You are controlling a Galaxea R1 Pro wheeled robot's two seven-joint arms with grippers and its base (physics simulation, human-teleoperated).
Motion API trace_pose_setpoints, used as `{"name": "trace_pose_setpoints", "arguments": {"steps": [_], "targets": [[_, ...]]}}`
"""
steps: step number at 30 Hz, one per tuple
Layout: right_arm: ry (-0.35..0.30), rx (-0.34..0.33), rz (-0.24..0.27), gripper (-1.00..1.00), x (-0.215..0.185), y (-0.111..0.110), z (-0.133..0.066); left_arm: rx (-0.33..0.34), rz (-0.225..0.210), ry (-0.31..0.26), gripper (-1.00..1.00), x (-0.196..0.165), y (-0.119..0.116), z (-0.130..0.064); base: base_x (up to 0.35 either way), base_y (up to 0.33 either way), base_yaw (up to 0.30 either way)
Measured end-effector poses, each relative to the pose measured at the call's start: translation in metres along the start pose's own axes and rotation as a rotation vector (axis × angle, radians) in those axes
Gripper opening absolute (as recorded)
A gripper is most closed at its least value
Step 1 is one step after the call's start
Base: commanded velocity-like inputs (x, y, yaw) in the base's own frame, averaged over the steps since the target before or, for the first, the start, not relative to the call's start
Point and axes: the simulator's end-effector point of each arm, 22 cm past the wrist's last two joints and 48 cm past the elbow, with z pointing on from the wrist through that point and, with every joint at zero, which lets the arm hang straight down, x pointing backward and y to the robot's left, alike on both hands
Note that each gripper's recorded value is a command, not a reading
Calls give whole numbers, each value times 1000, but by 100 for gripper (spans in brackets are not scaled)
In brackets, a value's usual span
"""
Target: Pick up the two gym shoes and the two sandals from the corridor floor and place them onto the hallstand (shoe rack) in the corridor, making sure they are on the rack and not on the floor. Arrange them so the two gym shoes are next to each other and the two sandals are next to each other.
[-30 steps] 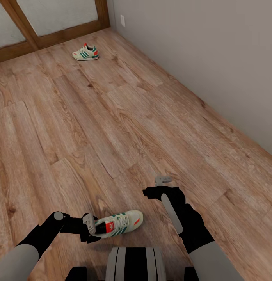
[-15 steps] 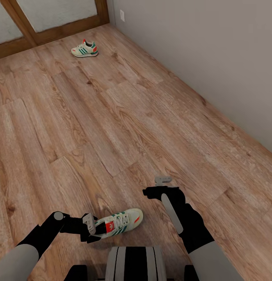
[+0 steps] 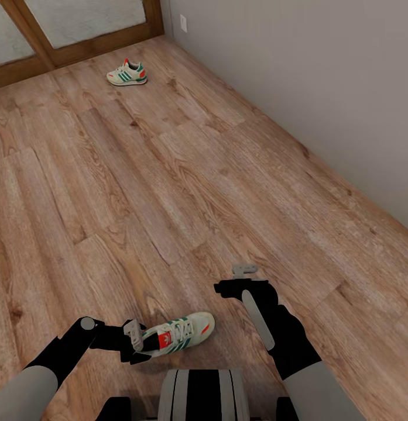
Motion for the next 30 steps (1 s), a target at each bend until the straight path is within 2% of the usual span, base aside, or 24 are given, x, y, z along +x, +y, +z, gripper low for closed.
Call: {"name": "trace_pose_setpoints", "arguments": {"steps": [4, 5, 15, 30], "targets": [[1, 0, 0, 100, 0, 0, 0, 0, 0, 0, 100, 0, 0, 0, 0, 0, 0], [1, 0, 0, 100, 0, 0, 0, 0, 0, 0, -100, 0, 0, 0, 0, 0, 0], [0, 0, 0, 100, 0, 0, 0, -2, 17, 32, -100, 7, 0, 1, 0, 0, 0], [-1, 0, 0, 100, 0, 0, 0, -2, 22, 36, -100, 8, 0, 1, 0, 0, 0]]}}
